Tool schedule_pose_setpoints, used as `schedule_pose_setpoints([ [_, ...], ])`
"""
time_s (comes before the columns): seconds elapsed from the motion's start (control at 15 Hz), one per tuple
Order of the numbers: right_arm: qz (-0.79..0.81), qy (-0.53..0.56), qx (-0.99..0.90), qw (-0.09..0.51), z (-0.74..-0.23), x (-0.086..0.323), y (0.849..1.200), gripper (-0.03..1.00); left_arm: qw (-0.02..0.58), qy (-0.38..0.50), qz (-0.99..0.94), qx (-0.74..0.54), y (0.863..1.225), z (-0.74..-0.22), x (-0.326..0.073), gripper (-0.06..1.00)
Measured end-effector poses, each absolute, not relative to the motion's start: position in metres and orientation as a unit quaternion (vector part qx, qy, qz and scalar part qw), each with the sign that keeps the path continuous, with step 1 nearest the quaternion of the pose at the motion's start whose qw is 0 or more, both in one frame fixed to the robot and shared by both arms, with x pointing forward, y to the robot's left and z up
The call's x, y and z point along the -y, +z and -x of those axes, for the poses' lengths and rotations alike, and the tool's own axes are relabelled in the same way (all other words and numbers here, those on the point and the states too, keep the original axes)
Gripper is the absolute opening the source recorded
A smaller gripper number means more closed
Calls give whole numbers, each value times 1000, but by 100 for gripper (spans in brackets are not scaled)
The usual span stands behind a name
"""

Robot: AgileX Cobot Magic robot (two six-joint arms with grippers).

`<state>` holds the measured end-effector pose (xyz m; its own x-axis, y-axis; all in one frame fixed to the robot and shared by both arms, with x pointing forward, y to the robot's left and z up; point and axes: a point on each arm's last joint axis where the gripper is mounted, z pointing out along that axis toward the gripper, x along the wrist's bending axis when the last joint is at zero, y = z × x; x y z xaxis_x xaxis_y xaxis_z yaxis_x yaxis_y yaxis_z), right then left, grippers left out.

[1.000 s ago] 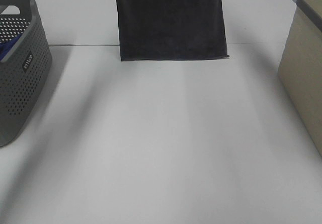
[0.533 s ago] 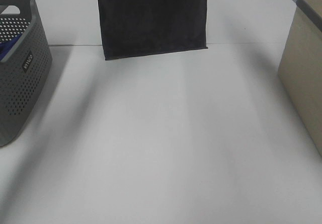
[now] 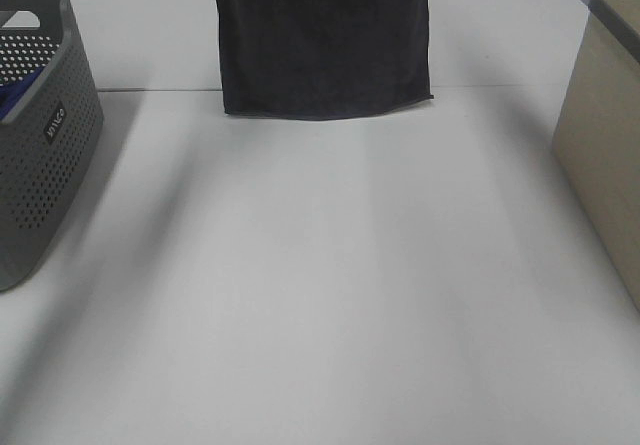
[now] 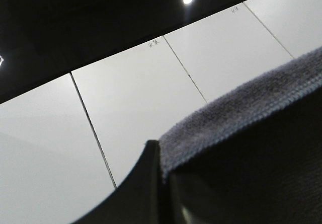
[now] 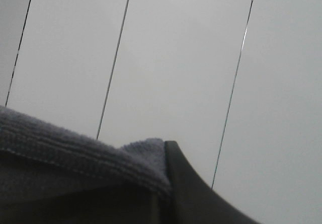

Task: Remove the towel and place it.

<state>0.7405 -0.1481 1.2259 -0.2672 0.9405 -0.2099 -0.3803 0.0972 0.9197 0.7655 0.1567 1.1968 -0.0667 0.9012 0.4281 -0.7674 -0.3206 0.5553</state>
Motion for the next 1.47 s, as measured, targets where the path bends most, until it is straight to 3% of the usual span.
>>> schedule_pose_setpoints([
  [1.0, -277, 615, -508, 536, -741, 148, 1225, 1, 555, 731, -387, -85, 1200, -765, -156, 0],
  [1.13, -291, 625, -517, 508, -744, 145, 1215, 1, 512, 729, -444, -97, 1191, -773, -155, 0],
  [1.47, -322, 624, -573, 423, -745, 136, 1176, 1, 533, 596, -526, -290, 1175, -780, -153, 0],
])
